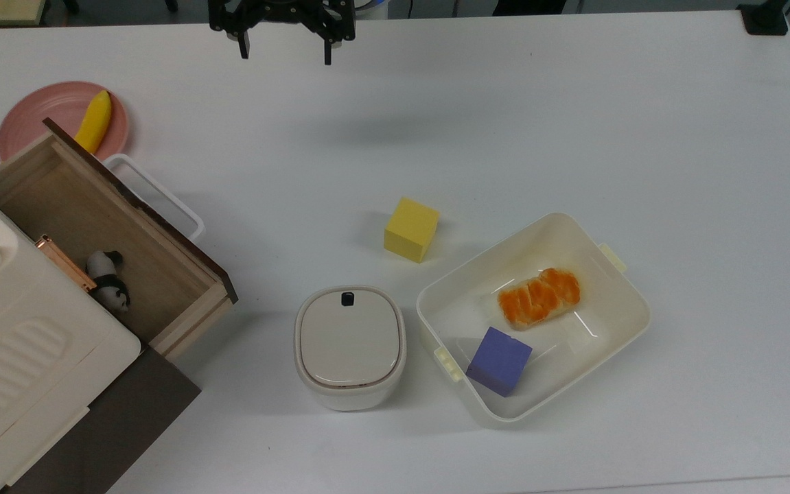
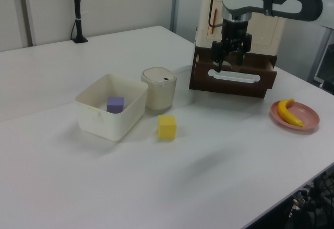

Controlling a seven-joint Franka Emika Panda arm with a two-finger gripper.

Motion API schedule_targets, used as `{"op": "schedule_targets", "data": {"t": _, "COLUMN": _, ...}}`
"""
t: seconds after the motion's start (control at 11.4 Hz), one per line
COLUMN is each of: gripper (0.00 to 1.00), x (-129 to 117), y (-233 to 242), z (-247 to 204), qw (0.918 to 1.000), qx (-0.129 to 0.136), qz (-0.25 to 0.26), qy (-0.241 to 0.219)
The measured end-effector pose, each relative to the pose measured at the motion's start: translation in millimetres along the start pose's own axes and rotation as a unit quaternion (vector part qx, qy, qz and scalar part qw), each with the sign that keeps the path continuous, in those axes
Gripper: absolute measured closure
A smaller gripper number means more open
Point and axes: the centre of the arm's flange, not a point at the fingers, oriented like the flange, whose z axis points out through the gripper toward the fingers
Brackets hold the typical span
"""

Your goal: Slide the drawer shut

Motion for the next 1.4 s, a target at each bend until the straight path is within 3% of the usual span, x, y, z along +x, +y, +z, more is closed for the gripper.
{"op": "schedule_targets", "data": {"t": 0.7, "gripper": 0.0, "x": 0.4, "y": -1.4, "z": 6.2, "qw": 1.0, "qx": 0.0, "qz": -0.001, "qy": -0.006}}
{"op": "schedule_targets", "data": {"t": 0.79, "gripper": 0.06, "x": 1.0, "y": -1.6, "z": 7.8, "qw": 1.0, "qx": 0.0, "qz": -0.003, "qy": -0.008}}
{"op": "schedule_targets", "data": {"t": 1.14, "gripper": 0.72, "x": 2.7, "y": -3.4, "z": 12.1, "qw": 0.9999, "qx": 0.0, "qz": -0.006, "qy": -0.012}}
{"op": "schedule_targets", "data": {"t": 1.32, "gripper": 0.99, "x": 1.0, "y": -3.7, "z": 13.5, "qw": 0.9998, "qx": 0.0, "qz": -0.007, "qy": -0.019}}
{"op": "schedule_targets", "data": {"t": 1.4, "gripper": 0.99, "x": 0.9, "y": -3.8, "z": 14.1, "qw": 0.9998, "qx": 0.0, "qz": -0.007, "qy": -0.021}}
